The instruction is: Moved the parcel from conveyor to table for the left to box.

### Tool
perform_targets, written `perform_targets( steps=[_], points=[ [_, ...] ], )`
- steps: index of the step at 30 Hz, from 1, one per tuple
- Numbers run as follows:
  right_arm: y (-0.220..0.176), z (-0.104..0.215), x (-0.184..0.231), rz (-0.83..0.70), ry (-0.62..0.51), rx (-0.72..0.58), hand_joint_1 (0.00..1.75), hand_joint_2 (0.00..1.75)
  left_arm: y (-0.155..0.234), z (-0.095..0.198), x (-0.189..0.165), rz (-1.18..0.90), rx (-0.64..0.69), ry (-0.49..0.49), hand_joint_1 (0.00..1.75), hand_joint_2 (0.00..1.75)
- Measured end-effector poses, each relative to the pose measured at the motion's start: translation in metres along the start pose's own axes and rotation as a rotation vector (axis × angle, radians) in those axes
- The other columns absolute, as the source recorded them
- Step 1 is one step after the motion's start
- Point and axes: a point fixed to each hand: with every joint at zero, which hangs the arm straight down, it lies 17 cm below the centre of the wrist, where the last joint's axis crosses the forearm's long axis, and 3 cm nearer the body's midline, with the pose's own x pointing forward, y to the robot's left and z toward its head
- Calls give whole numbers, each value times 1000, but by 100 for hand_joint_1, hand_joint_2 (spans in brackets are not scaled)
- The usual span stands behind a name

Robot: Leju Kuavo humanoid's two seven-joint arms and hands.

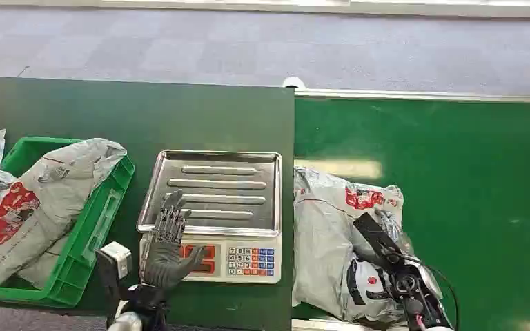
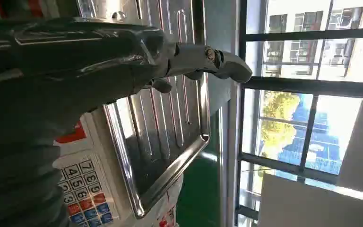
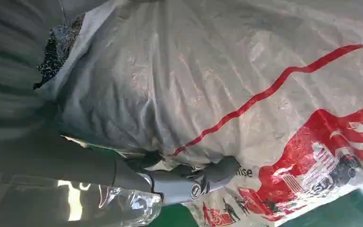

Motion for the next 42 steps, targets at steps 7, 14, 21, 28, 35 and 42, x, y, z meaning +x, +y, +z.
perform_targets(
  steps=[7, 14, 21, 28, 35, 42],
  points=[
    [-1, -3, 9, -28, -33, -11, 175, 175, 2, 2, 0, 0, 7, 8, 0, 175],
    [-25, -1, 31, -44, -122, -172, 171, 175, 12, 10, 5, -20, 44, 2, 0, 175],
    [-89, 29, 60, 70, -182, -434, 175, 175, 23, 22, 11, -34, 87, -8, 0, 175],
    [-165, 109, 64, 60, -268, -776, 175, 175, 33, 33, 13, -45, 120, -18, 0, 175],
    [-201, 171, 74, 60, -342, -944, 175, 175, 38, 38, 13, -56, 131, -18, 0, 175],
    [-228, 225, 110, 28, -521, -1112, 175, 175, 38, 36, 20, -74, 121, -54, 0, 175]
  ],
)
